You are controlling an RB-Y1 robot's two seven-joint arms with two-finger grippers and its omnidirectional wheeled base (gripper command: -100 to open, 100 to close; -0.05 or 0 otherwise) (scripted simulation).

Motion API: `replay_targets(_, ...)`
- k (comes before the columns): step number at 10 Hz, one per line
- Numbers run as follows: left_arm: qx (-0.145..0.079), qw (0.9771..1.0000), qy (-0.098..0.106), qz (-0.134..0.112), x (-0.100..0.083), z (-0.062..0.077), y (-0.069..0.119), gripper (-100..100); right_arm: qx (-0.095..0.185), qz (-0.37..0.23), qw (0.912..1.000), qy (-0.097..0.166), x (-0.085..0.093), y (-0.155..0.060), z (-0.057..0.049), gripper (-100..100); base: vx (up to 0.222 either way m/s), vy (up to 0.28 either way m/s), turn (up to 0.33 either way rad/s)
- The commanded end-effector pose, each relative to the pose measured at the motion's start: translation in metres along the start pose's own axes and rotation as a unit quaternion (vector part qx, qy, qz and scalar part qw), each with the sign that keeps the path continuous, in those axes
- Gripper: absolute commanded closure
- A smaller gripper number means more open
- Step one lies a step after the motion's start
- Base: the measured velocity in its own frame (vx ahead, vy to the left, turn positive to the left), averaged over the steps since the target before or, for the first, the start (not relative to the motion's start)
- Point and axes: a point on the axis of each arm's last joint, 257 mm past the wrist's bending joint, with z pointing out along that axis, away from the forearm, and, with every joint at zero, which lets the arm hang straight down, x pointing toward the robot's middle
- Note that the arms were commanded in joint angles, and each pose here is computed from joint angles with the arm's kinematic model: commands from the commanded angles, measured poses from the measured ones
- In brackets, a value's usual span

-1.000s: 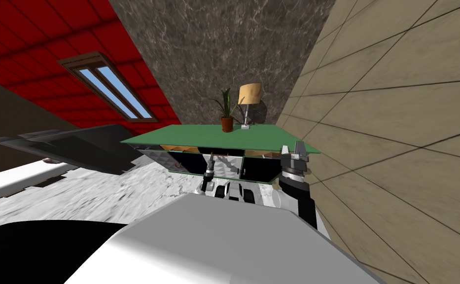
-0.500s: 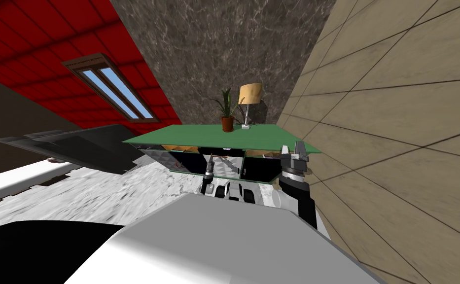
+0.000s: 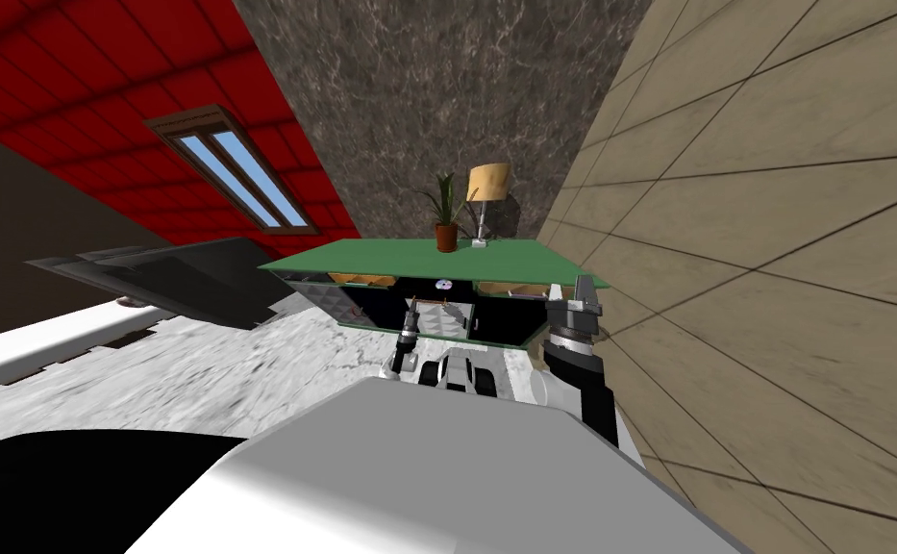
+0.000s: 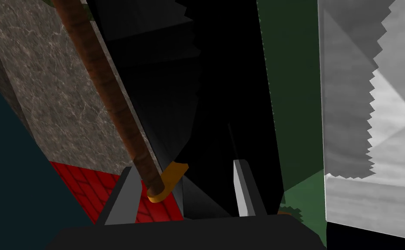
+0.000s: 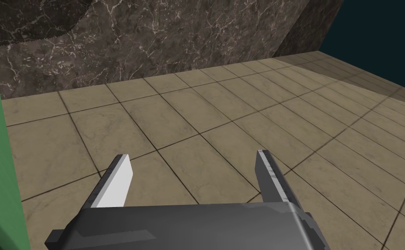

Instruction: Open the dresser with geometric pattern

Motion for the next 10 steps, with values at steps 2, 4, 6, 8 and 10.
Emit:
replay_targets(2,-0.007,0.9999,-0.007,0.006,-0.021,-0.013,0.0,-100,0.0,0.0,1.0,0.0,0.0,0.0,0.0,0,0.031,-0.05,-0.026)
replay_targets(4,-0.009,0.9998,-0.013,0.01,-0.041,-0.024,-0.005,-100,0.0,0.0,1.0,0.0,0.0,0.0,0.0,0,0.077,-0.064,-0.022)
replay_targets(6,-0.008,0.9997,-0.018,0.014,-0.059,-0.033,-0.012,-100,0.0,0.0,1.0,0.0,0.0,0.0,0.0,0,0.065,-0.047,-0.019)
replay_targets(8,-0.008,0.9996,-0.021,0.017,-0.076,-0.043,-0.019,-100,0.0,0.0,1.0,0.0,0.0,0.0,0.0,0,0.057,-0.058,-0.024)
replay_targets(10,-0.008,0.9995,-0.024,0.019,-0.092,-0.052,-0.028,-100,0.0,0.0,1.0,0.0,0.0,0.0,0.0,0,0.049,-0.062,-0.024)
